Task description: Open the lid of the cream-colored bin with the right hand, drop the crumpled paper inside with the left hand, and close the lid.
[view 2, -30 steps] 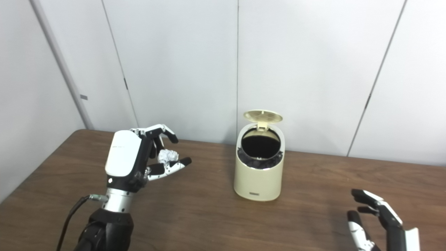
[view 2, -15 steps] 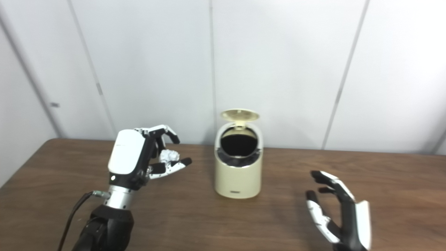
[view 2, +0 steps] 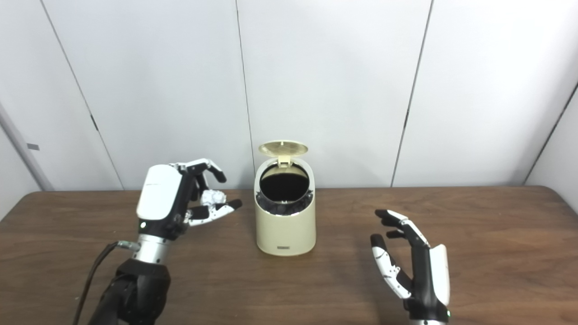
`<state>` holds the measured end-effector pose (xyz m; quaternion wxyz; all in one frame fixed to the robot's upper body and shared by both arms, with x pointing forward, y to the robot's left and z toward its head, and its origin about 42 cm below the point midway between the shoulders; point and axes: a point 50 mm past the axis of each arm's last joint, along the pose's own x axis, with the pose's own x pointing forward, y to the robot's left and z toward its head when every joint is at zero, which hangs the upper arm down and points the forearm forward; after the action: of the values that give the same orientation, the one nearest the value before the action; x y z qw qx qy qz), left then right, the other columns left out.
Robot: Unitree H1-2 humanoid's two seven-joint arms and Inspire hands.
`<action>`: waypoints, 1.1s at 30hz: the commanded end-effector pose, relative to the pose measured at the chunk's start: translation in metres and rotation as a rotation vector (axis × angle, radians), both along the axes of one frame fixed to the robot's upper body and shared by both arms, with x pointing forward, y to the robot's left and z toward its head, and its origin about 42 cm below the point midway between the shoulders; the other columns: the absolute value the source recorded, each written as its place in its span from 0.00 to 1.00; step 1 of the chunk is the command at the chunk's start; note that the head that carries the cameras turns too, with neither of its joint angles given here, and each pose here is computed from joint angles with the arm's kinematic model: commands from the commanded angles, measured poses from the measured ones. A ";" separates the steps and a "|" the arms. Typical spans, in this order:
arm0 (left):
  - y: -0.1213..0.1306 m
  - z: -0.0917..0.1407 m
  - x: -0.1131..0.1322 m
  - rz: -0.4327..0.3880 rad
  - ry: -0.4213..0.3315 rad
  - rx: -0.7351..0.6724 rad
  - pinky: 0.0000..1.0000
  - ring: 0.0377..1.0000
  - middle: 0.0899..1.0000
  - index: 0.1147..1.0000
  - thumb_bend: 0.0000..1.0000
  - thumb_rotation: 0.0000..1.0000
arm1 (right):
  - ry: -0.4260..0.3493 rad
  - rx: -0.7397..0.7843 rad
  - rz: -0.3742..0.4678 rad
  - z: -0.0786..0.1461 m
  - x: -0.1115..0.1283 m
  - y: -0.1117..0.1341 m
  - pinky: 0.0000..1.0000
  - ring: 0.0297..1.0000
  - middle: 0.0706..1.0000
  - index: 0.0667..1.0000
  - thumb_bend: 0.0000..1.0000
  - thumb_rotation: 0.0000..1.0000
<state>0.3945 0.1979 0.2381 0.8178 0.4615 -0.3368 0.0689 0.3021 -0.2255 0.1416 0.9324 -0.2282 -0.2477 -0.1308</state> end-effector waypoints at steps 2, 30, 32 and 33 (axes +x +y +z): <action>-0.012 0.029 0.011 -0.034 -0.103 -0.011 0.09 0.10 0.11 0.40 0.51 0.04 | 0.092 0.027 0.011 -0.031 -0.014 0.016 0.60 0.70 0.71 0.68 0.17 0.71; -0.096 0.025 0.053 -0.170 -0.110 0.035 0.07 0.07 0.09 0.40 0.51 0.04 | 0.091 0.044 -0.005 -0.027 -0.022 0.029 0.61 0.71 0.72 0.69 0.19 0.68; -0.098 0.024 0.056 -0.174 -0.126 0.041 0.07 0.08 0.09 0.40 0.51 0.04 | 0.093 0.041 -0.005 -0.027 -0.022 0.031 0.61 0.71 0.72 0.69 0.19 0.68; -0.099 0.024 0.057 -0.177 -0.146 0.045 0.07 0.08 0.09 0.40 0.51 0.04 | 0.094 0.039 -0.006 -0.027 -0.022 0.031 0.61 0.71 0.72 0.69 0.19 0.68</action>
<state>0.4446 0.1063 0.2307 0.8035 0.4568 -0.3817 0.0031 0.2989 -0.2054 0.1413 0.9349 -0.2234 -0.2420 -0.1322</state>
